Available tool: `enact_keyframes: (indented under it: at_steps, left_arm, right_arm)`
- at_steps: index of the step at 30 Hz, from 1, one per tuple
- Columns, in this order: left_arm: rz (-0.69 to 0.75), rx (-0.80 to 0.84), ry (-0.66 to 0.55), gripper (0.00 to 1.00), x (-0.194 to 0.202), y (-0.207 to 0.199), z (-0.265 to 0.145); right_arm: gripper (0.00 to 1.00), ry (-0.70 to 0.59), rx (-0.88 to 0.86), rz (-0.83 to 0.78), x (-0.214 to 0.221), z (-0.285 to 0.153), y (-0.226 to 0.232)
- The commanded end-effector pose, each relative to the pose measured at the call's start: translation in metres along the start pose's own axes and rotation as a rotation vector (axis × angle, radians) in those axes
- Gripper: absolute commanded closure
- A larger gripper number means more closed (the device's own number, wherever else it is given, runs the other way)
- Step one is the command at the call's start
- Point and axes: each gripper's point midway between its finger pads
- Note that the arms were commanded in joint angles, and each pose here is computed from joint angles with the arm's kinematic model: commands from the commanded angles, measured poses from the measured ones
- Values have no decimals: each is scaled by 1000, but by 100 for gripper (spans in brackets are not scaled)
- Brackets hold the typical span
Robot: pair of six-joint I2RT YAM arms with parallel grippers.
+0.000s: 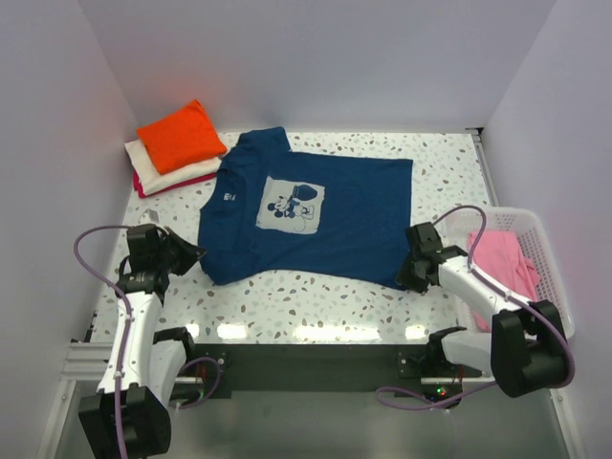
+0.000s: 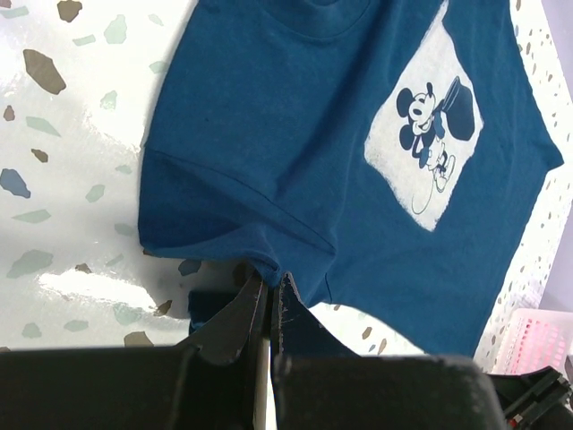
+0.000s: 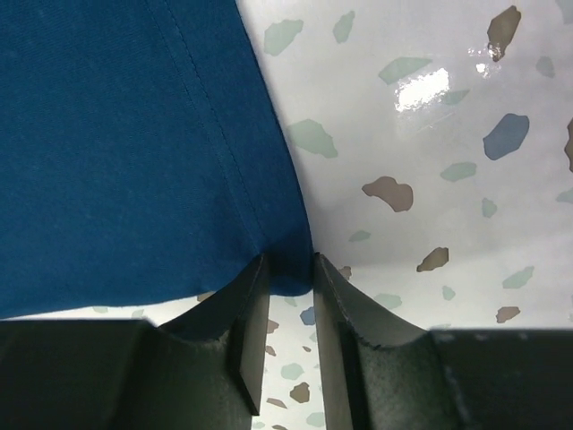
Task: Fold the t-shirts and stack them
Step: Fold the tshirt
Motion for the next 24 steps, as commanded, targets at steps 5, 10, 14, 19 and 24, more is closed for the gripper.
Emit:
enact_keyframes:
  at_steps: [5, 10, 14, 19, 24]
  left_arm:
    - [40, 63, -12, 100, -5, -17, 2]
    - [57, 78, -18, 100, -7, -26, 2]
    - [71, 100, -35, 100, -15, -45, 2]
    - [81, 102, -56, 100, -25, -66, 14]
    - [91, 140, -47, 100, -30, -103, 28]
  right_arm:
    - [97, -25, 14, 4, -4, 6, 0]
    - [100, -56, 27, -20, -17, -12, -2]
    - [100, -138, 40, -38, -45, -32, 0]
    - [100, -141, 39, -74, -66, -33, 10]
    - [100, -165, 19, -77, -93, -31, 25]
Point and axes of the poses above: each gripper's point midway between its finger pads, its own z axis out along the fingers, its own y axis along the line the jaws close on, x = y × z, and after that the axes turned 14 degrees about -z, right-handed
